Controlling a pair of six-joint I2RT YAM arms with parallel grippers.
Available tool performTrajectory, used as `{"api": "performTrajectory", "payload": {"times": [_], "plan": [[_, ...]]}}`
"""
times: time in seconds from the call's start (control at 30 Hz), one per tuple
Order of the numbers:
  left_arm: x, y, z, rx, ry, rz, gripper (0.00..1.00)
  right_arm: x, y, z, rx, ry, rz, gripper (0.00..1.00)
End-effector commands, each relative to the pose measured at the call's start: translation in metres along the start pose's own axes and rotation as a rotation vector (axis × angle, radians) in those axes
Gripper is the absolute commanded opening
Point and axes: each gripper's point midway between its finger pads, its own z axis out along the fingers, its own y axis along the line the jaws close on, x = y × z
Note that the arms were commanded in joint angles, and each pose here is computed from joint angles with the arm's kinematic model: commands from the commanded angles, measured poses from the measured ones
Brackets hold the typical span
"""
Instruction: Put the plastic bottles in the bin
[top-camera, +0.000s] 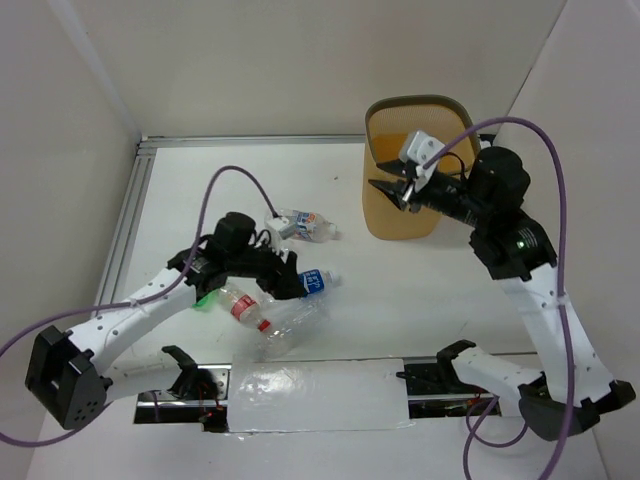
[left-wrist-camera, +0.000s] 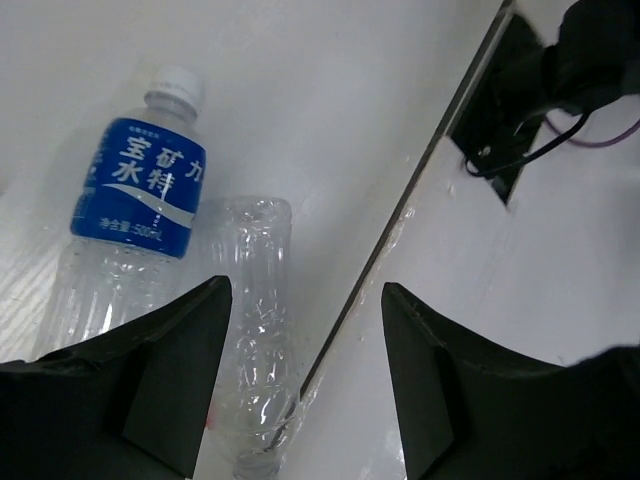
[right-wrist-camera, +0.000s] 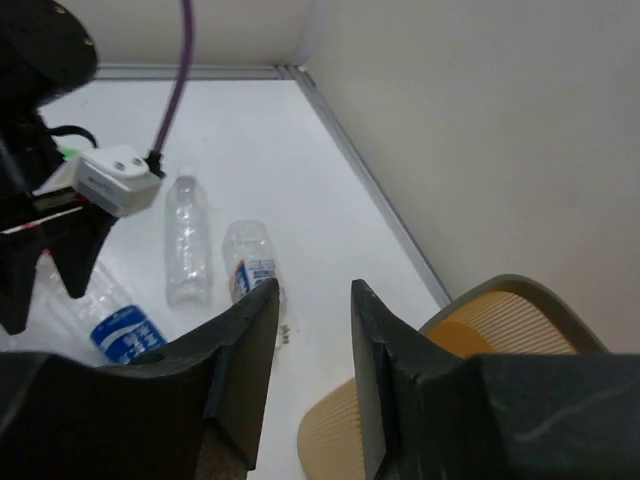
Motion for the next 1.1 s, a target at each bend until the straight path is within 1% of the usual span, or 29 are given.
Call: {"api": "performTrajectory", "payload": {"times": [0.0,0.03,0.07,0.13,0.17,0.2,0.23,0.27,0.3,0.33,0.4,0.43,0.47,0.5,0.53,0.63,0.83,0.9,1.07], "plan": [[0.005,0.009,0.005,-0.175,0.055,0.088,0.74,0.043,0.044,-0.009,-0.162,0.167,0.076,0.43],[0.015,-0.001,0.007,-0.182,0.094,0.117,0.74,0.052,0.053,-0.010,-0.188,0.196,0.088,0.46],[0.021,0.001,0.010,-0.209,0.116,0.130,0.74,0.065,0.063,-0.012,-0.212,0.240,0.112,0.59],[0.025,0.000,0.011,-0.280,0.128,0.180,0.77,0.093,0.079,-0.010,-0.242,0.314,0.127,0.69],[0.031,0.001,0.009,-0.308,0.148,0.181,0.77,0.103,0.082,-0.009,-0.238,0.336,0.144,0.76],[0.032,0.007,0.007,-0.367,0.144,0.188,0.77,0.111,0.087,-0.008,-0.245,0.351,0.158,1.00],[0.037,0.009,0.009,-0.390,0.162,0.203,0.78,0.131,0.094,-0.007,-0.250,0.391,0.174,1.00],[0.047,0.006,0.011,-0.406,0.197,0.220,0.78,0.132,0.094,-0.005,-0.238,0.376,0.179,1.00],[0.046,0.010,0.010,-0.460,0.191,0.229,0.80,0.135,0.095,-0.006,-0.223,0.371,0.183,1.00],[0.053,0.014,0.013,-0.488,0.221,0.244,0.80,0.149,0.097,-0.008,-0.207,0.390,0.201,1.00],[0.060,0.013,0.016,-0.524,0.249,0.260,0.81,0.144,0.086,-0.010,-0.145,0.341,0.203,1.00],[0.060,0.017,0.015,-0.568,0.252,0.264,0.82,0.148,0.079,-0.013,-0.115,0.337,0.221,1.00],[0.067,0.022,0.020,-0.587,0.282,0.274,0.82,0.151,0.080,-0.018,-0.116,0.333,0.230,1.00],[0.067,0.021,0.023,-0.594,0.288,0.284,0.82,0.149,0.078,-0.019,-0.106,0.318,0.237,1.00],[0.065,0.023,0.025,-0.605,0.289,0.287,0.82,0.157,0.078,-0.021,-0.109,0.327,0.257,1.00],[0.074,0.029,0.033,-0.623,0.336,0.289,0.84,0.166,0.075,-0.026,-0.098,0.327,0.277,1.00],[0.083,0.036,0.043,-0.644,0.387,0.282,0.85,0.184,0.085,-0.034,-0.121,0.323,0.311,1.00],[0.092,0.038,0.048,-0.633,0.426,0.276,0.80,0.183,0.083,-0.037,-0.113,0.324,0.304,1.00],[0.107,0.038,0.055,-0.615,0.484,0.274,0.73,0.172,0.081,-0.043,-0.105,0.286,0.288,1.00]]}}
